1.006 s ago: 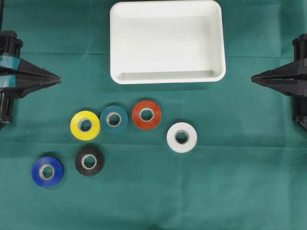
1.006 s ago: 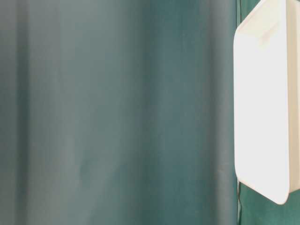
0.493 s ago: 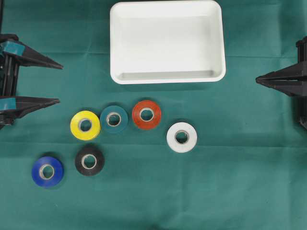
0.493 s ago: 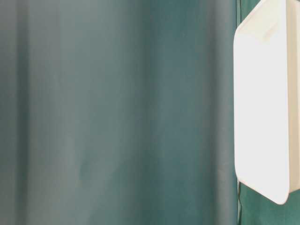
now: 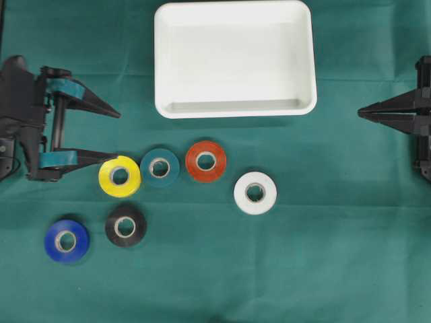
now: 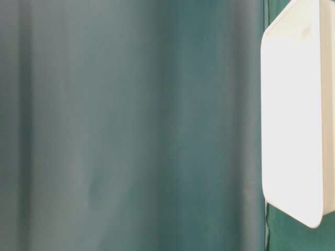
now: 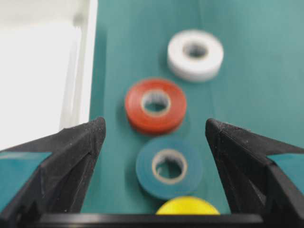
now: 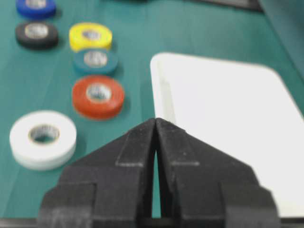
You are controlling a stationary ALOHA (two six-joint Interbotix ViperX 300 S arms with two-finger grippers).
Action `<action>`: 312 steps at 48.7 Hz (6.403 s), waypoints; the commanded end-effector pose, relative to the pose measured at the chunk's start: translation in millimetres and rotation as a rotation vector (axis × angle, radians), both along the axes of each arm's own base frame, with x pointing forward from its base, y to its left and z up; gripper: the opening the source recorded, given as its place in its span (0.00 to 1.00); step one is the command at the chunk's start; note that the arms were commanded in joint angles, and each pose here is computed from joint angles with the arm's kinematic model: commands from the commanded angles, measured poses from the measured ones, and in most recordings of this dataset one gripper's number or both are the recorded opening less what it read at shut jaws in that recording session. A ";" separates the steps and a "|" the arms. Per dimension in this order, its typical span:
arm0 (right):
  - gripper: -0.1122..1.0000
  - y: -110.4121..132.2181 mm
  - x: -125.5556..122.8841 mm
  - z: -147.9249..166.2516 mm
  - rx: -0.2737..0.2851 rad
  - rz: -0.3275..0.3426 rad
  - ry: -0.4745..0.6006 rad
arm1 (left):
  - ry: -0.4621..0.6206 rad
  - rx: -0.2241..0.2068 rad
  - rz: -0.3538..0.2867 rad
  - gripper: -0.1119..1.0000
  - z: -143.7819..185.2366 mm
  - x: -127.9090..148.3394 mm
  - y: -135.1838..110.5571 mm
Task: Put the tape into the white case with the left arm.
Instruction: 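Move the left gripper forward toward the tape rolls, opening it, then reach the left gripper over the red tape roll and lower into its hole, then grasp the red tape and carry it into the white tray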
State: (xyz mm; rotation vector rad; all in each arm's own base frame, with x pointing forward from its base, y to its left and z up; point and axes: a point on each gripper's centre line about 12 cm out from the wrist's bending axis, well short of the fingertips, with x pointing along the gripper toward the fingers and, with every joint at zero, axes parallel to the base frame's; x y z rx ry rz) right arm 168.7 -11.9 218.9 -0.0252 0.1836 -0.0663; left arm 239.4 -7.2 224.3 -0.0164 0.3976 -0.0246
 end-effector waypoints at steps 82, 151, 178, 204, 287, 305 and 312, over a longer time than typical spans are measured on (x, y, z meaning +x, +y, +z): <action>0.02 0.5 -17.9 -35.0 -0.002 -0.004 0.111 | 0.238 -0.002 0.007 1.00 -22.4 22.1 0.8; 0.02 0.6 -19.7 -40.3 0.004 -0.005 0.123 | 0.415 0.031 -0.081 1.00 -78.2 157.8 -35.4; 0.02 0.7 -19.9 -40.9 0.004 -0.005 0.124 | 0.481 0.034 -0.070 1.00 -108.3 168.2 -31.4; 0.02 0.7 -20.5 -42.9 0.004 -0.004 0.126 | 0.498 0.030 -0.054 1.00 -114.7 169.6 -25.2; 0.02 1.0 -21.1 -42.5 0.004 -0.003 0.121 | 0.519 0.081 0.049 0.32 -40.8 158.6 51.0; 0.02 0.8 -21.2 -42.3 0.004 -0.004 0.120 | 0.561 0.091 0.122 0.32 -55.9 149.4 96.0; 0.02 0.8 -21.2 -42.3 0.004 -0.004 0.120 | 0.562 0.091 0.127 0.32 -59.9 150.1 98.7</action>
